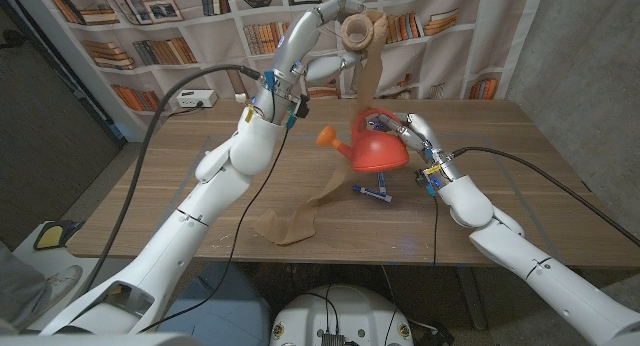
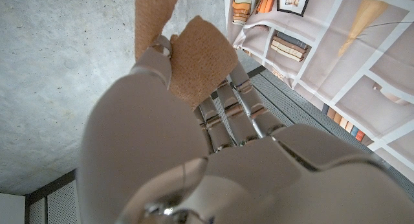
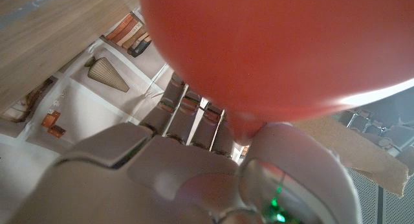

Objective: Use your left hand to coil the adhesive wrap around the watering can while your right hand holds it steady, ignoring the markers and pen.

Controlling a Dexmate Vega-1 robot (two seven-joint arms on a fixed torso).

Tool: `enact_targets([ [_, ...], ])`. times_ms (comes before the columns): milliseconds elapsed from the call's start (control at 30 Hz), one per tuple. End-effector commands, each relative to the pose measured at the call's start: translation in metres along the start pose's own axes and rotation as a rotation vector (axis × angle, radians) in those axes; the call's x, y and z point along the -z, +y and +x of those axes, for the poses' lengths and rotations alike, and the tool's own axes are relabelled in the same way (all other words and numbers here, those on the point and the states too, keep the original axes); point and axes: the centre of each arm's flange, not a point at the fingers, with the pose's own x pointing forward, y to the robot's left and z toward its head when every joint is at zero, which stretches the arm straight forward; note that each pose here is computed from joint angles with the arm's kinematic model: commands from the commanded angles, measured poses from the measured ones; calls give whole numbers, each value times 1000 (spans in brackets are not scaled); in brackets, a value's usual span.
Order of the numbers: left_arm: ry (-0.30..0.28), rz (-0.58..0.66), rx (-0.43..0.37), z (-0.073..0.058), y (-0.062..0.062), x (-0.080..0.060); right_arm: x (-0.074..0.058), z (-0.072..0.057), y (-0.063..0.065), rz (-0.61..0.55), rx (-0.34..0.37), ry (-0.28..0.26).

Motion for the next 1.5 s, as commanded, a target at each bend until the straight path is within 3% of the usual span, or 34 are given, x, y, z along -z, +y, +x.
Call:
enact_targets([
  [33, -9, -27, -38, -7, 3, -8, 2, -4, -13, 5, 32, 9],
  [700, -9, -61, -34, -16, 6, -19, 2, 3, -29, -16, 73, 3],
  [900, 9, -95, -31, -20, 6, -20, -6, 6, -38, -16, 97, -17],
  [1500, 78, -172, -21, -40, 3, -31, -10, 6, -64, -1, 185, -34],
])
